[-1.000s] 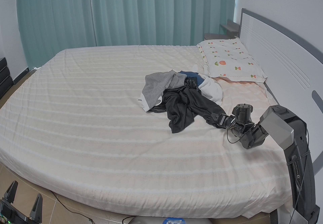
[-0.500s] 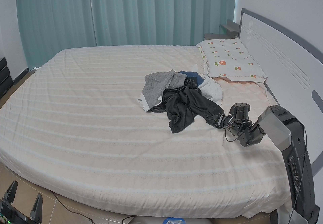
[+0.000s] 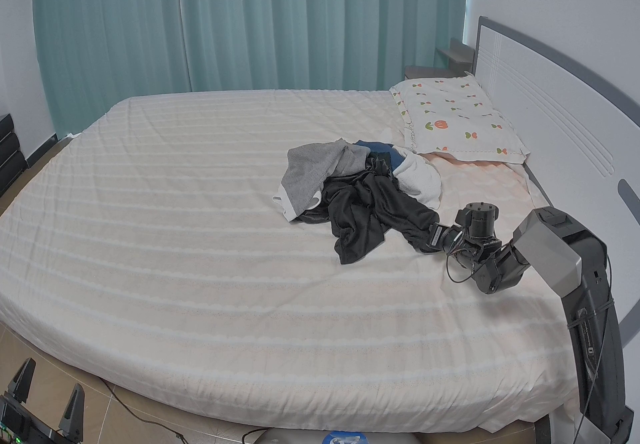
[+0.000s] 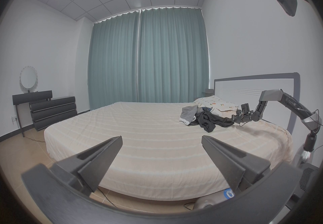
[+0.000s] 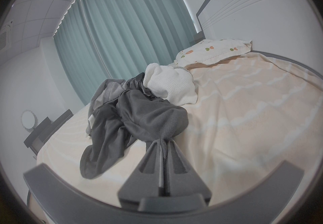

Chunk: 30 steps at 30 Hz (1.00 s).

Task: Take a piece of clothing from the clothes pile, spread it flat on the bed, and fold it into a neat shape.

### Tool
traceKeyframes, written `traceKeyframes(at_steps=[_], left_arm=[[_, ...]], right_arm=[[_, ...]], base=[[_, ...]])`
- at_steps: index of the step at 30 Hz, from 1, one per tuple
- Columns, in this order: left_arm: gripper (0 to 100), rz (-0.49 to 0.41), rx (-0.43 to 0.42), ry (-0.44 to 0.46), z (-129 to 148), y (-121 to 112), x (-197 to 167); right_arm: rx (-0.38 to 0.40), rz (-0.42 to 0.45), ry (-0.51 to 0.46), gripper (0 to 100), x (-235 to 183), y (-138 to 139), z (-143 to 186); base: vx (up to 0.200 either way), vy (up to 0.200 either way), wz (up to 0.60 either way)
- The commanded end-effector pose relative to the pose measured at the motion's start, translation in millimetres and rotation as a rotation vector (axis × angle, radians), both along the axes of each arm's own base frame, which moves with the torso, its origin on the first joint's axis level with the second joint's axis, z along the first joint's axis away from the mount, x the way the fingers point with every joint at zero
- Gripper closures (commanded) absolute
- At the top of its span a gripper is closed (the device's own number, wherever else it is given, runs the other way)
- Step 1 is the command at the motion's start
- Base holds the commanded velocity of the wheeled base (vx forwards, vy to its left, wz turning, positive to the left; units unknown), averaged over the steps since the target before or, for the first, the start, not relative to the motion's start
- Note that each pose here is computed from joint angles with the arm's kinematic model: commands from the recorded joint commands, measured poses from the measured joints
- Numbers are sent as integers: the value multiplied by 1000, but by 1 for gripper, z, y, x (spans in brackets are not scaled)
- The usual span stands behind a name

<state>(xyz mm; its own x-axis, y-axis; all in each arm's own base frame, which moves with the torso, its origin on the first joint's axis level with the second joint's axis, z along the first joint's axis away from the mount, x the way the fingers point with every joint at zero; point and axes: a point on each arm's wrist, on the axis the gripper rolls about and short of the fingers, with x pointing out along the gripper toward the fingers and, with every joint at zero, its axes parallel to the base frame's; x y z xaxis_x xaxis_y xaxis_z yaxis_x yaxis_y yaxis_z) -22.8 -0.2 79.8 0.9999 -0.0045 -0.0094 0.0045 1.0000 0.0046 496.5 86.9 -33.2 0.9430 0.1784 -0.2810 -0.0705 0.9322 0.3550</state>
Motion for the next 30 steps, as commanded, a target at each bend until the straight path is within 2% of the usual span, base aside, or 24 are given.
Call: traceKeyframes(at_steps=[1,5,6,7,11,13,16,17,19,20,22,23,24,26,30], left_arm=[[0,0,0,14,-4,0,1],[0,0,0,14,-4,0,1],[0,0,0,14,-4,0,1],[0,0,0,14,-4,0,1],[0,0,0,14,-4,0,1],[0,0,1,14,-4,0,1],[0,0,0,14,-4,0,1],[0,0,0,14,-4,0,1],[0,0,0,14,-4,0,1],[0,0,4,12,-4,0,1],[0,-5,20,9,-4,0,1],[0,-5,20,9,-4,0,1],[0,-5,23,13,-4,0,1],[0,-5,18,15,-4,0,1],[0,-5,17,15,-4,0,1]], right_arm=[[29,16,-13,100,-24,-6,29],[99,33,-1,100,-49,-9,41],[140,43,5,100,-64,-9,48],[143,44,6,100,-65,-9,49],[269,84,34,100,-110,-11,74],[360,100,48,100,-136,-11,91],[415,121,75,100,-161,-13,103],[448,153,93,100,-180,-13,111],[460,166,99,100,-187,-13,114],[489,230,116,100,-209,-7,122],[499,289,123,100,-226,1,129],[499,289,123,100,-226,1,129],[495,335,137,100,-240,8,131],[478,366,147,100,-249,14,130],[467,416,123,100,-256,19,138]], base=[[0,0,0],[0,0,0],[0,0,0],[0,0,0],[0,0,0],[0,0,0],[0,0,0],[0,0,0],[0,0,0],[0,0,0],[0,0,0],[0,0,0],[0,0,0],[0,0,0],[0,0,0]])
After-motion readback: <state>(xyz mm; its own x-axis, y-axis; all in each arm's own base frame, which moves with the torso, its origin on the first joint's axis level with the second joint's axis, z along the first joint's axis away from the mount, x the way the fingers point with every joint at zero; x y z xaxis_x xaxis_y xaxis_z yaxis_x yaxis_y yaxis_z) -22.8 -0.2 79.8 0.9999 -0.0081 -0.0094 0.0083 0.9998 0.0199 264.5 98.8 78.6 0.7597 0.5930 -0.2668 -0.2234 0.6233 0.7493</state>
